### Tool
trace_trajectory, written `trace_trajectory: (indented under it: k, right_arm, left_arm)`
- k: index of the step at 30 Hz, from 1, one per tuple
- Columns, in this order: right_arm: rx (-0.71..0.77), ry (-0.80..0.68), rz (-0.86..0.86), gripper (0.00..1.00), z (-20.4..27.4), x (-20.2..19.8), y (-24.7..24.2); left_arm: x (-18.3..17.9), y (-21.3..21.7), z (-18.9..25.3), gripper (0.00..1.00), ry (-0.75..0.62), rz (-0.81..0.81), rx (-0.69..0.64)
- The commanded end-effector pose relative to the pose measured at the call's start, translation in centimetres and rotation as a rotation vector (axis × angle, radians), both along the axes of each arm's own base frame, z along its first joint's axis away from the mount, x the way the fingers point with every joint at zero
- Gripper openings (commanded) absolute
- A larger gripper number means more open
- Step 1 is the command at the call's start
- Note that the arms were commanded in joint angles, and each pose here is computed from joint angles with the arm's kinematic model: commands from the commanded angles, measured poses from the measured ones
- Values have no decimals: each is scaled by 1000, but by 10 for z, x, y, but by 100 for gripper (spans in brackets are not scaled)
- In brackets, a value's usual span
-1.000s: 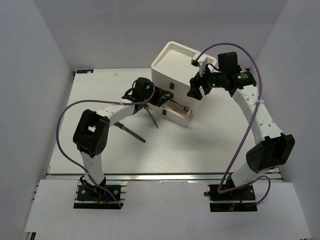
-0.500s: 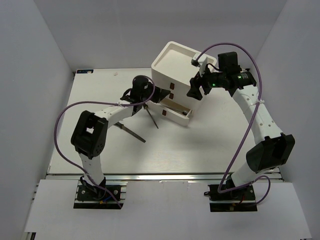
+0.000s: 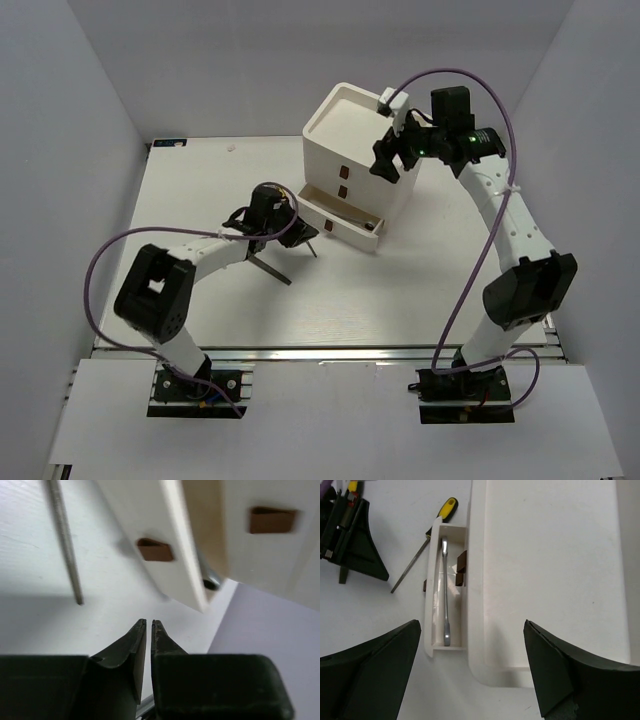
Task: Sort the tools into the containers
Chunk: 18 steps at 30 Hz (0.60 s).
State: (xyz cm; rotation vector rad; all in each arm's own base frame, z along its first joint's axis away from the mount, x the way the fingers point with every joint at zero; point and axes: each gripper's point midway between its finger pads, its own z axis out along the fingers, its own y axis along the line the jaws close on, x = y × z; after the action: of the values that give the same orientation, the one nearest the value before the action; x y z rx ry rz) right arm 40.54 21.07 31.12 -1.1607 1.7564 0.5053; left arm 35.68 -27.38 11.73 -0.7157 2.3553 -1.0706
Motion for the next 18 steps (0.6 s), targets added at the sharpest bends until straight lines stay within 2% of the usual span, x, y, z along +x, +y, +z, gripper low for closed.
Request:
trace_trajectory:
  k: [1, 3, 11, 13, 14, 16, 17, 18]
  right_arm:
    - [-37, -63, -18, 89, 4, 25, 8]
    - [-67, -50, -10, 88, -7, 31, 12]
    - [-141, -16, -54, 80, -40, 39, 4]
    - [-154, -15, -48, 71, -44, 39, 3]
    - [-161, -4, -44, 61, -48, 36, 2]
    - [-173, 11, -29, 47, -53, 34, 3]
    - [-177, 34, -16, 37, -58, 30, 4]
    - [-178, 44, -5, 33, -59, 28, 4]
  left_arm:
    - [10, -9, -17, 21, 7, -49, 13]
    - [15, -15, -35, 21, 43, -68, 18]
    - [51, -36, -51, 24, 38, -96, 26]
    - [62, -43, -54, 25, 35, -101, 18]
    - [66, -46, -54, 25, 29, -104, 17]
    - [82, -55, -48, 25, -7, -109, -4]
    - [87, -57, -48, 25, -9, -108, -6]
    - [94, -62, -39, 25, -29, -111, -20]
